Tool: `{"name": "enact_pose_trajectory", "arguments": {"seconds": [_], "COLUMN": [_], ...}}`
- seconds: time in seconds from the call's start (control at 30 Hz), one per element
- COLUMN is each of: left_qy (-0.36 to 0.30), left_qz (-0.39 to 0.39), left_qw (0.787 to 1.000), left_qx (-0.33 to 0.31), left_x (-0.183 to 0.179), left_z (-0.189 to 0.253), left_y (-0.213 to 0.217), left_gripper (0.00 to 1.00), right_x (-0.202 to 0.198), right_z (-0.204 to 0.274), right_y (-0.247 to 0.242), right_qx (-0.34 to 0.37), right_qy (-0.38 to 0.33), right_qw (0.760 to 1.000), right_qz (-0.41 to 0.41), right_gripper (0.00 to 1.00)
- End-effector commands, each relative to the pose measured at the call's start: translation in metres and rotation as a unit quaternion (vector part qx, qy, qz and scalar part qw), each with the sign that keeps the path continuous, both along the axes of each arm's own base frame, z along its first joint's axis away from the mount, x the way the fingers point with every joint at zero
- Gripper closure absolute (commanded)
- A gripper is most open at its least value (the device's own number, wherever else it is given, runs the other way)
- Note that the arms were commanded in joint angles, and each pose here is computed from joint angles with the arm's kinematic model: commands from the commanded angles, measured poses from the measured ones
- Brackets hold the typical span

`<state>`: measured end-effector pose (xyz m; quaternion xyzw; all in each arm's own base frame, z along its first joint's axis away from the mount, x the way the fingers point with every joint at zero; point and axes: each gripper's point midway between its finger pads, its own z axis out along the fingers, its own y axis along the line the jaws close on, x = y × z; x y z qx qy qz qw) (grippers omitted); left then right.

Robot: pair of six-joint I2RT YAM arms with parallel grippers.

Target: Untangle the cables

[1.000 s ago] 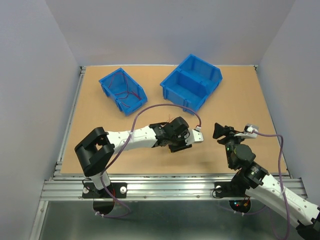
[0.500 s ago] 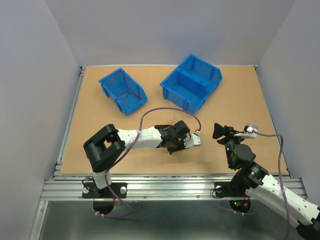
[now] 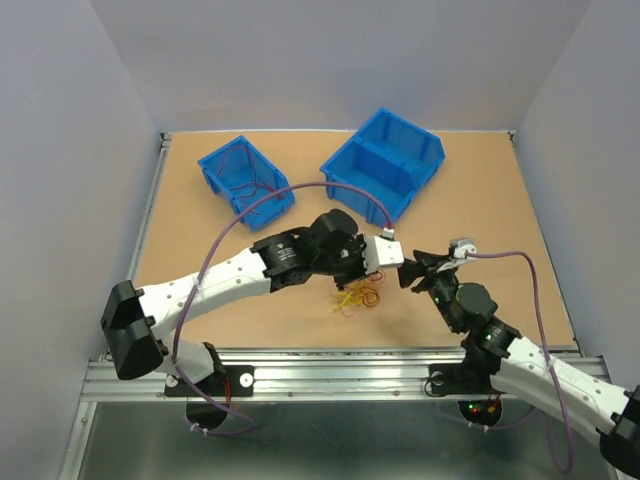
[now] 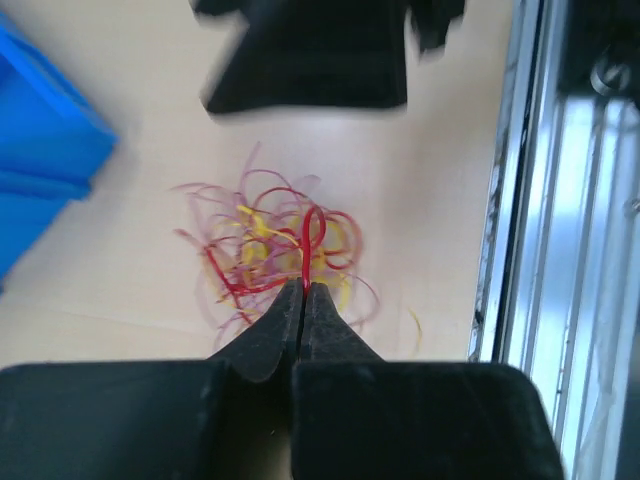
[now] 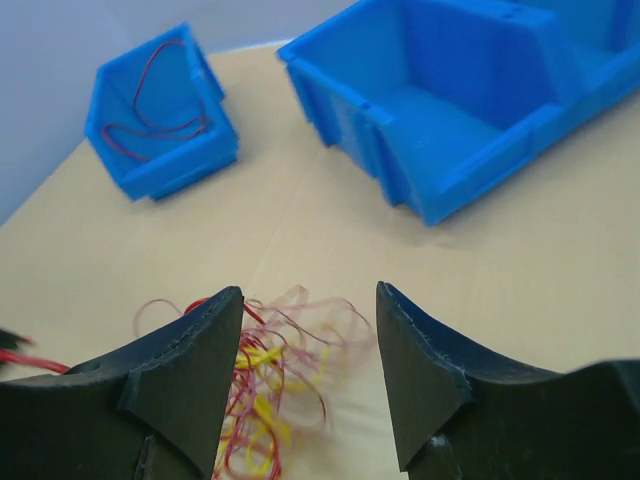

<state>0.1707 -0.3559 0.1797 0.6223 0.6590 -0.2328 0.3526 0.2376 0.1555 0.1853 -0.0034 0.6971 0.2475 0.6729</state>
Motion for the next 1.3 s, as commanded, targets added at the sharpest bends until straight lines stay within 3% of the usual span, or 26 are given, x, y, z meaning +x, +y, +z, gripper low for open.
{"name": "enact_pose_trajectory", "arguments": {"seconds": [0.0, 0.17, 0.23, 0.37, 0.43, 0.47, 0.57, 0.6, 0.7, 0.73, 0.87, 0.97, 1.0, 1.13, 1.27], "left_qy": [-0.016, -0.046, -0.077, -0.169, -0.237, -0.281, -0.343, -0.379, -0.413, -0.422, -0.423, -0.413, -0.403, -0.390, -0.372], "left_qz": [-0.023, -0.005, 0.019, 0.123, 0.214, 0.259, 0.321, 0.351, 0.397, 0.403, 0.410, 0.393, 0.368, 0.349, 0.318], "left_qw": [0.995, 0.986, 0.976, 0.937, 0.893, 0.861, 0.807, 0.776, 0.731, 0.725, 0.723, 0.743, 0.766, 0.788, 0.815], "left_qx": [-0.100, -0.162, -0.202, -0.280, -0.317, -0.335, -0.359, -0.361, -0.370, -0.365, -0.361, -0.350, -0.339, -0.324, -0.311], "left_x": [-0.015, -0.014, -0.007, 0.029, 0.057, 0.070, 0.081, 0.086, 0.091, 0.092, 0.101, 0.101, 0.101, 0.102, 0.101], "left_z": [0.098, 0.175, 0.215, 0.292, 0.339, 0.368, 0.405, 0.420, 0.440, 0.442, 0.442, 0.427, 0.412, 0.390, 0.360], "left_y": [-0.003, 0.002, 0.007, 0.031, 0.060, 0.079, 0.112, 0.128, 0.152, 0.157, 0.162, 0.153, 0.141, 0.128, 0.111], "left_gripper": [1.00, 1.00, 1.00, 1.00, 1.00, 1.00, 1.00, 1.00, 1.00, 1.00, 1.00, 1.00, 1.00, 1.00, 1.00], "right_x": [-0.014, -0.028, -0.025, -0.014, -0.003, 0.001, 0.004, 0.005, 0.004, 0.002, -0.001, -0.003, -0.005, -0.007, -0.023], "right_z": [0.025, 0.028, 0.019, -0.004, -0.016, -0.015, -0.024, -0.025, -0.021, -0.022, -0.013, -0.008, 0.008, 0.042, 0.094], "right_y": [0.050, 0.094, 0.113, 0.135, 0.136, 0.137, 0.139, 0.138, 0.136, 0.135, 0.128, 0.123, 0.120, 0.115, 0.120], "right_qx": [-0.005, -0.025, -0.042, -0.067, -0.073, -0.075, -0.084, -0.086, -0.083, -0.083, -0.077, -0.075, -0.075, -0.067, -0.050], "right_qy": [-0.073, -0.121, -0.106, -0.067, -0.044, -0.042, -0.031, -0.029, -0.034, -0.034, -0.047, -0.061, -0.089, -0.139, -0.210], "right_qw": [0.988, 0.961, 0.953, 0.947, 0.954, 0.956, 0.956, 0.957, 0.957, 0.957, 0.959, 0.960, 0.959, 0.956, 0.935], "right_qz": [0.133, 0.247, 0.282, 0.306, 0.287, 0.279, 0.280, 0.277, 0.276, 0.276, 0.268, 0.263, 0.260, 0.249, 0.281], "right_gripper": [0.37, 0.37, 0.37, 0.37, 0.37, 0.38, 0.38, 0.38, 0.37, 0.38, 0.38, 0.30, 0.22, 0.18, 0.15]}}
